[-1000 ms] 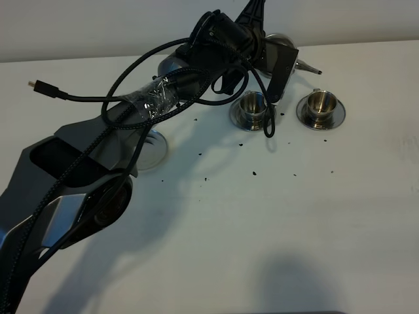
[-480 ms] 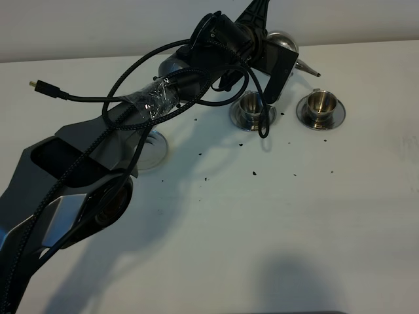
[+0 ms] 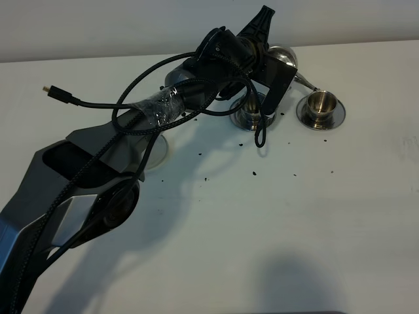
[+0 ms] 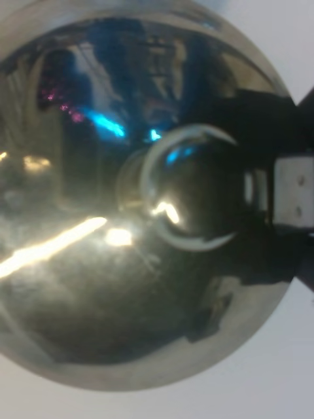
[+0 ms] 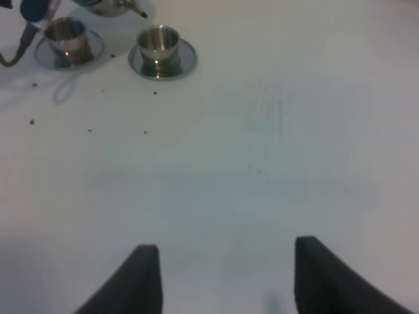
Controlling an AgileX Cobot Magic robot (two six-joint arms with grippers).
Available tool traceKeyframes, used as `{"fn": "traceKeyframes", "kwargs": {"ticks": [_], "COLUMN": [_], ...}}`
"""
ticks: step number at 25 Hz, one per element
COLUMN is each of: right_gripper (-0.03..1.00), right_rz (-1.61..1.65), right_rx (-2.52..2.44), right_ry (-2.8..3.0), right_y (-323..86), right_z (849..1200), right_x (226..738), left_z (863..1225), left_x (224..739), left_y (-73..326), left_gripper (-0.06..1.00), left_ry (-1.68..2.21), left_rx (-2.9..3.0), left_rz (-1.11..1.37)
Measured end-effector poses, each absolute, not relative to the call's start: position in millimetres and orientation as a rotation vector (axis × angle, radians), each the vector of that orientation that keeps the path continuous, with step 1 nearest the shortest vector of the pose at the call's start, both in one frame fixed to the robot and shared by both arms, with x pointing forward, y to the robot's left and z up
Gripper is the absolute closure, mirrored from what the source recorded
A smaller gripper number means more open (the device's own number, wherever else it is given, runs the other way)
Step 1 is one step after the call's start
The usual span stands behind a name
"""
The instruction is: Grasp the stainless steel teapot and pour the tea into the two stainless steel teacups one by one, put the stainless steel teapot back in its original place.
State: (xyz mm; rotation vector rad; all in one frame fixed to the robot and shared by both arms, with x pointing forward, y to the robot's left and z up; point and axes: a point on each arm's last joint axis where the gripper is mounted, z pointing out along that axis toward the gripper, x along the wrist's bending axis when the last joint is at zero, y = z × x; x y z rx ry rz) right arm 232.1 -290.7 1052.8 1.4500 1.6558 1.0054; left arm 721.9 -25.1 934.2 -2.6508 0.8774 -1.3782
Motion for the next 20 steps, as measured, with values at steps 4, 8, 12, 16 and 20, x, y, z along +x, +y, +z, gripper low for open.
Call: {"fn": "traceKeyframes", "kwargs": {"ticks": [4,8,12,16,20], "right_gripper": [0.52,0.52,0.52,0.52,0.52], "right_rz": [1.005,1.005,1.005,1.005,1.005], "right_rx": [1.450,1.450,1.450,1.450,1.450], "right_ry": [1.656,1.656,1.656,1.656,1.656], "right_y": [-290.7,-290.7,-290.7,-290.7,-290.7], "right_z": [1052.8,1052.8,1052.8,1052.8,1052.8], "right_x": [232.1,232.1,232.1,232.1,232.1], "left_z": [935.5,936.8,937.6,938.4,939.2], "left_x": [722.6,723.4,723.8,724.1,724.3], "left_y": [-26.5,-26.8,-27.6,-28.5,-29.3], "left_gripper": [0.72,0.72,0.72,0.72,0.72], "left_ry": [0.891,0.937,0.976,0.995,1.026], "left_rx": [-2.640,-2.594,-2.563,-2.548,-2.524], "left_rz": [-1.408,-1.421,-1.433,-1.448,-1.459]}}
